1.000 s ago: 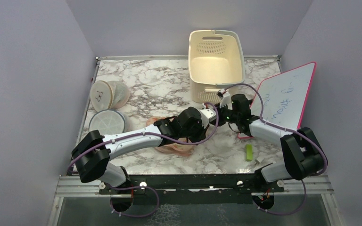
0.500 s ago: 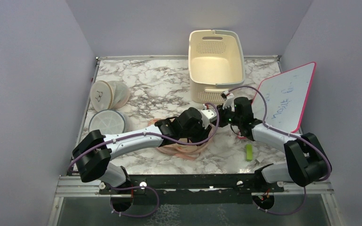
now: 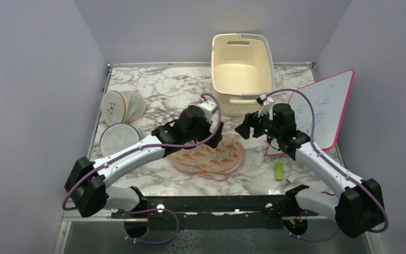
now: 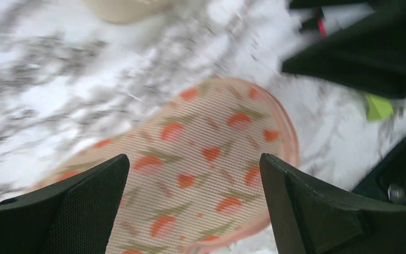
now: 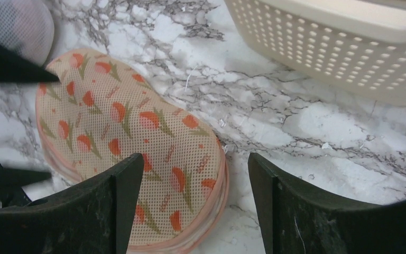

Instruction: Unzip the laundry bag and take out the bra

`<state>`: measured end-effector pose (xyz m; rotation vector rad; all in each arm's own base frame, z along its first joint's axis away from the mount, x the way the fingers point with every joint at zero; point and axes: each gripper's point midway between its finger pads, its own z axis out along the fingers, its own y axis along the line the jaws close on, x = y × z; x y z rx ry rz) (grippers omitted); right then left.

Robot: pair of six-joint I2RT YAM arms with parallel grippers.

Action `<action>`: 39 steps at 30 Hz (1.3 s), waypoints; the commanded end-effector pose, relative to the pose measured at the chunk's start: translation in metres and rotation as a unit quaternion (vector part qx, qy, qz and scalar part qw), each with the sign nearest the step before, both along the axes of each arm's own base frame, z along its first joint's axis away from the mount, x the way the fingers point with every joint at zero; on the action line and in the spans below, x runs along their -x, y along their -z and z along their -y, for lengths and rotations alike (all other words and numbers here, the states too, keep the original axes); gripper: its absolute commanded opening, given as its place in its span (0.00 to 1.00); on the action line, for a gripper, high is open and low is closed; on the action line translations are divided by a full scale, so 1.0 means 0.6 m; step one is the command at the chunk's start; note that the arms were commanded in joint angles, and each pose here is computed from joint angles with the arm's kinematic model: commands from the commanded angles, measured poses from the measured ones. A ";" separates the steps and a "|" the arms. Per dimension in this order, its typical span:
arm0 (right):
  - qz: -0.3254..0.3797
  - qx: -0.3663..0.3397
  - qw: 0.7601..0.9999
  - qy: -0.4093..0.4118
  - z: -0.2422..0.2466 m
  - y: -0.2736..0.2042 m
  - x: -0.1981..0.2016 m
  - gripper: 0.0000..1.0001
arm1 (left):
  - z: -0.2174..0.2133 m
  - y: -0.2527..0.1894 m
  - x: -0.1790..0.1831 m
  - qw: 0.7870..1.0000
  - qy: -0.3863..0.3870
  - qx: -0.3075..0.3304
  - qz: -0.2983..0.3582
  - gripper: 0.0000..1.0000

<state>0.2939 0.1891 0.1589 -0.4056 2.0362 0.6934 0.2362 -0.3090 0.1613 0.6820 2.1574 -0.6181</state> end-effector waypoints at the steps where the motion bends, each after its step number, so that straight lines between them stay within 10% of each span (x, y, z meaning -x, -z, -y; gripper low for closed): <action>1: -0.014 0.007 0.998 -0.061 -0.020 0.009 0.043 0.73 | -0.110 -0.052 -0.056 0.991 -0.121 0.039 0.029 0.90; 17: 0.029 0.224 0.949 -0.221 -0.187 0.087 0.224 0.68 | -0.277 -0.144 -0.034 0.938 -0.294 0.126 0.131 0.95; 26: 0.068 0.404 0.886 -0.219 -0.191 0.122 0.225 0.63 | -0.280 -0.148 -0.037 0.935 -0.302 0.129 0.136 0.95; 39: 0.118 0.481 0.842 -0.213 -0.195 0.147 0.207 0.62 | -0.279 -0.144 -0.034 0.936 -0.297 0.131 0.134 0.95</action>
